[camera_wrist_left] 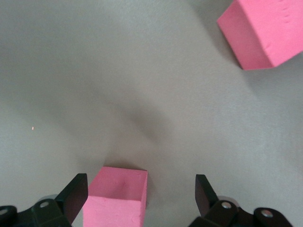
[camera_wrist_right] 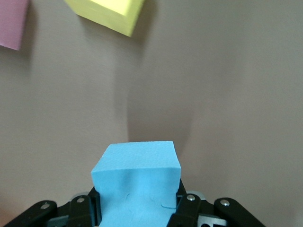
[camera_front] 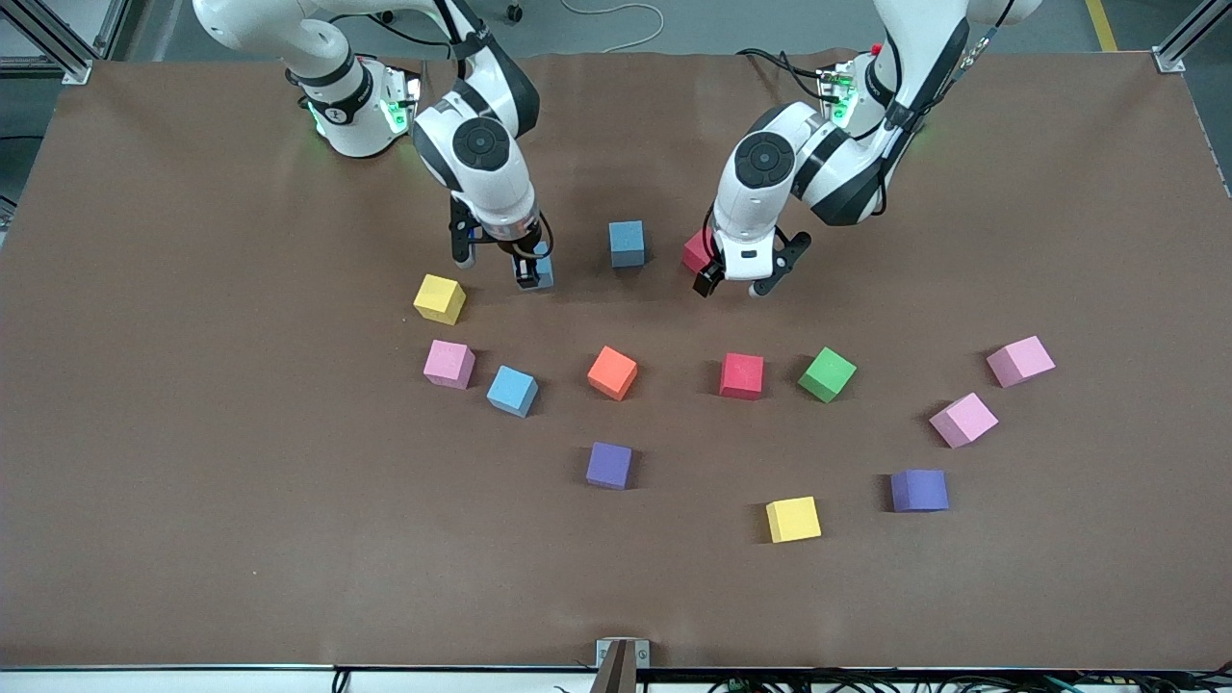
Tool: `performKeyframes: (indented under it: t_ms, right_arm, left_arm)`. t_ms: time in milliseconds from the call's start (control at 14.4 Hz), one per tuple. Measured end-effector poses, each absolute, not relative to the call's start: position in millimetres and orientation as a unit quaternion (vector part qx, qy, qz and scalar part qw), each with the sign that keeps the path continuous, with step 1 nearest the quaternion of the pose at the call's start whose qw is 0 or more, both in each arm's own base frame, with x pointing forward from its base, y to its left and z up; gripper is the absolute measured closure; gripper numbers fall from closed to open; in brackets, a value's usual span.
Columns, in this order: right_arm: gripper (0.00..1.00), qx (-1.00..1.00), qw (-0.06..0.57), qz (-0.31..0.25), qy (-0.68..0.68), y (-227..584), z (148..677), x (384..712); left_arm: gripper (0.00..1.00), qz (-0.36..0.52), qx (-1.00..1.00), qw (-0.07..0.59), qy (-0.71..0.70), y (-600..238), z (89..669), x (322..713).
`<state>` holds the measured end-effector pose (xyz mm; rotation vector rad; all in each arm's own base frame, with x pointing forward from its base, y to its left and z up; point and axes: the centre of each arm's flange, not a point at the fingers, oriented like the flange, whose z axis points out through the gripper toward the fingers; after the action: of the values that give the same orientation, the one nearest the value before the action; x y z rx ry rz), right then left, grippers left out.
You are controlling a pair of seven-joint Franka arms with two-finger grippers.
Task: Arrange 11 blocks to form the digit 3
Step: 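Carry the blue cube with the right gripper while the left gripper carries red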
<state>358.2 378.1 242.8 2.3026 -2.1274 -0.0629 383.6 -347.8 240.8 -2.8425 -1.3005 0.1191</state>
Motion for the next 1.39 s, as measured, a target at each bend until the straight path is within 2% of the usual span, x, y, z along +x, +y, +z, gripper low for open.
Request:
performKeyframes:
  t_ms: [418, 975, 1393]
  right_arm:
    - [0.44, 0.712, -0.011, -0.020, -0.701, 410.2, 237.8, 323.8]
    - [0.44, 0.724, -0.004, -0.016, -0.690, 431.6, 201.8, 299.9]
    - [0.44, 0.725, -0.012, -0.017, -0.688, 447.0, 202.1, 305.2]
  left_arm:
    - [0.00, 0.050, -0.908, 0.009, -0.415, -345.5, 215.4, 370.9]
    - [0.00, 0.056, -0.912, 0.015, -0.405, -350.4, 210.0, 358.3]
    - [0.00, 0.071, -0.912, 0.020, -0.403, -356.2, 204.3, 341.5]
